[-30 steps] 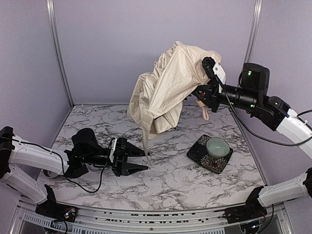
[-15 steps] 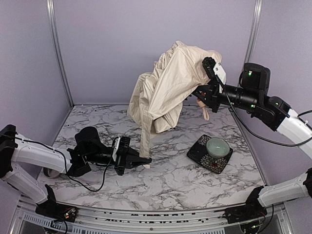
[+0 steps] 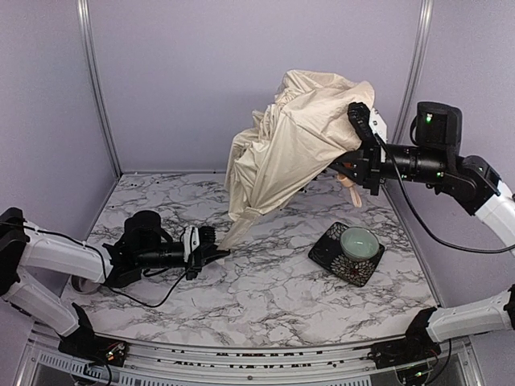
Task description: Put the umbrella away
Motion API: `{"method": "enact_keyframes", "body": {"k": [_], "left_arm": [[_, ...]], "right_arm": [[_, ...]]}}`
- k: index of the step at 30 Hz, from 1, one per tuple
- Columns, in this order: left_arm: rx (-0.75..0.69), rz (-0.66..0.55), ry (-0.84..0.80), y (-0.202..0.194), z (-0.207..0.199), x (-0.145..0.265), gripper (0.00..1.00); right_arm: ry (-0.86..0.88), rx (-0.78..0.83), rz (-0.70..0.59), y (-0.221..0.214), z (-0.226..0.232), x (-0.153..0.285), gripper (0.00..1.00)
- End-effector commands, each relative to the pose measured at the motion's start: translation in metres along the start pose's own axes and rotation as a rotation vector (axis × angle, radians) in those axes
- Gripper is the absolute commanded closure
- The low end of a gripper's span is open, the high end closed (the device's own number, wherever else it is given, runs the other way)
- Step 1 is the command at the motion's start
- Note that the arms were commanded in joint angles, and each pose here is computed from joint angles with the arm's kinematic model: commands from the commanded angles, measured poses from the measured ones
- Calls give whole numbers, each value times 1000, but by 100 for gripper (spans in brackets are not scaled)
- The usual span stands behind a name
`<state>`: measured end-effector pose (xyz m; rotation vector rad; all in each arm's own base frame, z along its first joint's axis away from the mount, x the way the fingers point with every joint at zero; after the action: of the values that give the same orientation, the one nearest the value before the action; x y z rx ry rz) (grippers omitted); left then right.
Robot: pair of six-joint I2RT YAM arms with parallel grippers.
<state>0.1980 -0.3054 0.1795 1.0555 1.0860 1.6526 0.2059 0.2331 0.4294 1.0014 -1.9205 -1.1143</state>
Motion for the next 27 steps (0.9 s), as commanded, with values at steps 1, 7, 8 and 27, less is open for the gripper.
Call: {"method": "enact_keyframes", "body": {"k": [1, 7, 8, 27], "left_arm": [[-52, 157, 71, -32, 24, -6, 100], [-80, 175, 146, -35, 61, -6, 100], [-88, 183, 151, -37, 64, -6, 100], [-96, 97, -241, 12, -28, 14, 100]], "right_arm": [[235, 77, -187, 42, 28, 21, 100], [336, 48, -38, 18, 57, -7, 100], [333, 53, -7, 14, 61, -12, 100], [-606, -23, 247, -16, -86, 19, 100]]}}
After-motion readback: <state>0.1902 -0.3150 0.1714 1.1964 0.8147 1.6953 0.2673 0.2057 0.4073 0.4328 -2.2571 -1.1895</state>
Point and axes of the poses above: each gripper's point midway between its finger pads, its own x axis back along the fingers, its own z axis along the line the jaws close on, y = z × x, the point moved 4 cm from there along x, back along the fingers, and after that the axes turned 3 degrees about x, right-handed, at the moved point
